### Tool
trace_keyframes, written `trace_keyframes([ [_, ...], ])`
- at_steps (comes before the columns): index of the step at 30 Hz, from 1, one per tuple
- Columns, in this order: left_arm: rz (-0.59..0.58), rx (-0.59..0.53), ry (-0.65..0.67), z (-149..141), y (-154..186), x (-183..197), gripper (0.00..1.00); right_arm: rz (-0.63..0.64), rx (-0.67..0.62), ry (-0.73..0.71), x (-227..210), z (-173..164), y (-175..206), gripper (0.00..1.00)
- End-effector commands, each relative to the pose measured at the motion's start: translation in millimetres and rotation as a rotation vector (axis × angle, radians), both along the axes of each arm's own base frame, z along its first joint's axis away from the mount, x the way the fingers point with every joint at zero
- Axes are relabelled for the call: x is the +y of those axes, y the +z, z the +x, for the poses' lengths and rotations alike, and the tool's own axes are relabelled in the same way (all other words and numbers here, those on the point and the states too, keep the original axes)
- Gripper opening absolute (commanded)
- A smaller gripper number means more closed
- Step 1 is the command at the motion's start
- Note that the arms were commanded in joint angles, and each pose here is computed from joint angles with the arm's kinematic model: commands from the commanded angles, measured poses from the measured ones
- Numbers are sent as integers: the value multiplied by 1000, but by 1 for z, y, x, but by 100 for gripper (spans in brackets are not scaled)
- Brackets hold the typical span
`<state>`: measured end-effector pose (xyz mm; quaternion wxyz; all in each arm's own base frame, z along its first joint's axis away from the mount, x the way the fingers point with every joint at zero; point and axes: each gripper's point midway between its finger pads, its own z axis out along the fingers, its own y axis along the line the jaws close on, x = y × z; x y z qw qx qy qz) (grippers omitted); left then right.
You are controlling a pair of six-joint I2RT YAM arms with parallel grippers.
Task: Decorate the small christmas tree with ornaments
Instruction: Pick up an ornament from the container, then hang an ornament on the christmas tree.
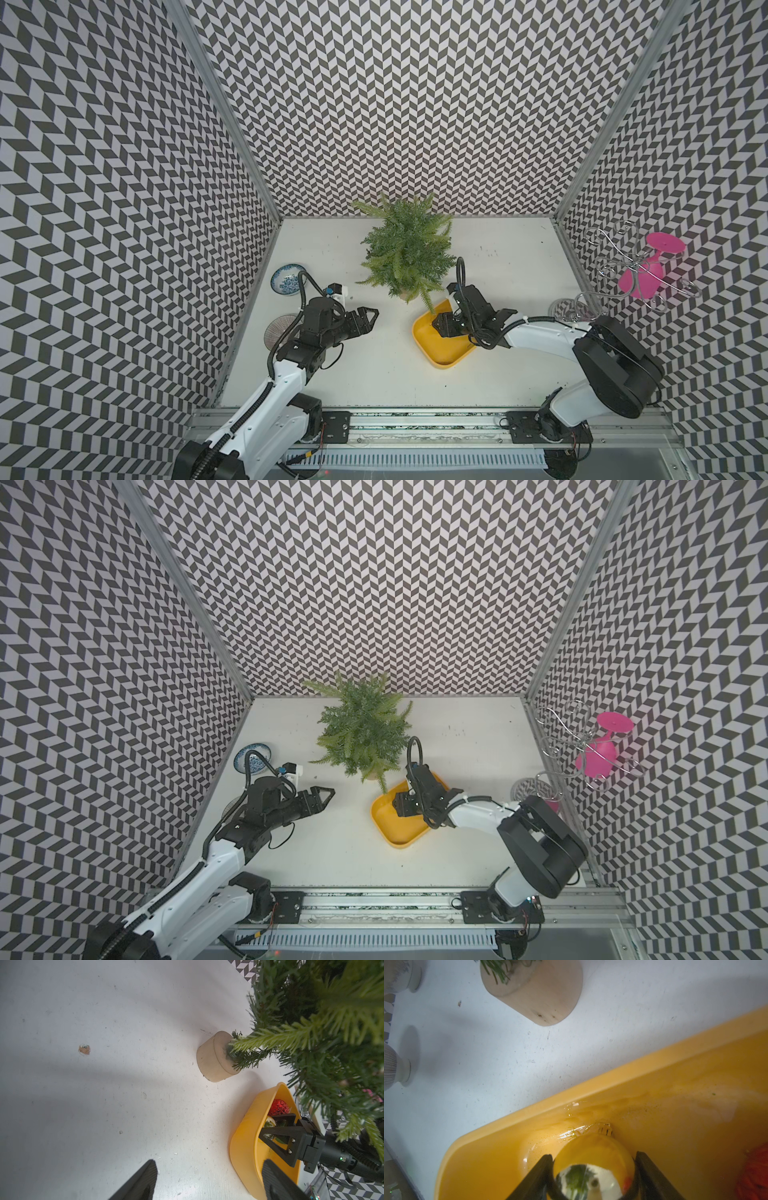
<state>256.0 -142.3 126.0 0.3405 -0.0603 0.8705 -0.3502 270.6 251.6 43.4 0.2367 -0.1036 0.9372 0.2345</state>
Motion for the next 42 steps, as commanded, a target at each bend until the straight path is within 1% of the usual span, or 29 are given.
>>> trace_keyframes([
  [1, -3, -22, 11, 3, 10, 1, 81, 24, -50, -11, 0, 3, 18, 62],
  [8, -8, -47, 0, 2, 20, -1, 81, 50, -99, -23, -6, 1, 49, 62],
  [15, -37, -125, -13, 1, 52, -3, 81, 91, -175, -21, -13, -5, 101, 62],
  [17, -44, -156, -14, 0, 64, -3, 81, 100, -196, -17, -15, -7, 117, 62],
  [20, -64, -231, -13, 1, 89, -4, 81, 129, -240, -2, -16, -10, 144, 62],
  [25, -121, -343, -31, 3, 135, -11, 80, 201, -348, 19, -15, -12, 202, 62],
  [33, -119, -480, -86, 6, 193, -22, 81, 255, -437, 82, 1, -4, 279, 62],
  [38, -121, -530, -109, 10, 220, -27, 81, 288, -476, 117, 13, 5, 321, 62],
  [42, -127, -556, -126, 14, 234, -32, 81, 317, -482, 144, 23, 12, 343, 62],
])
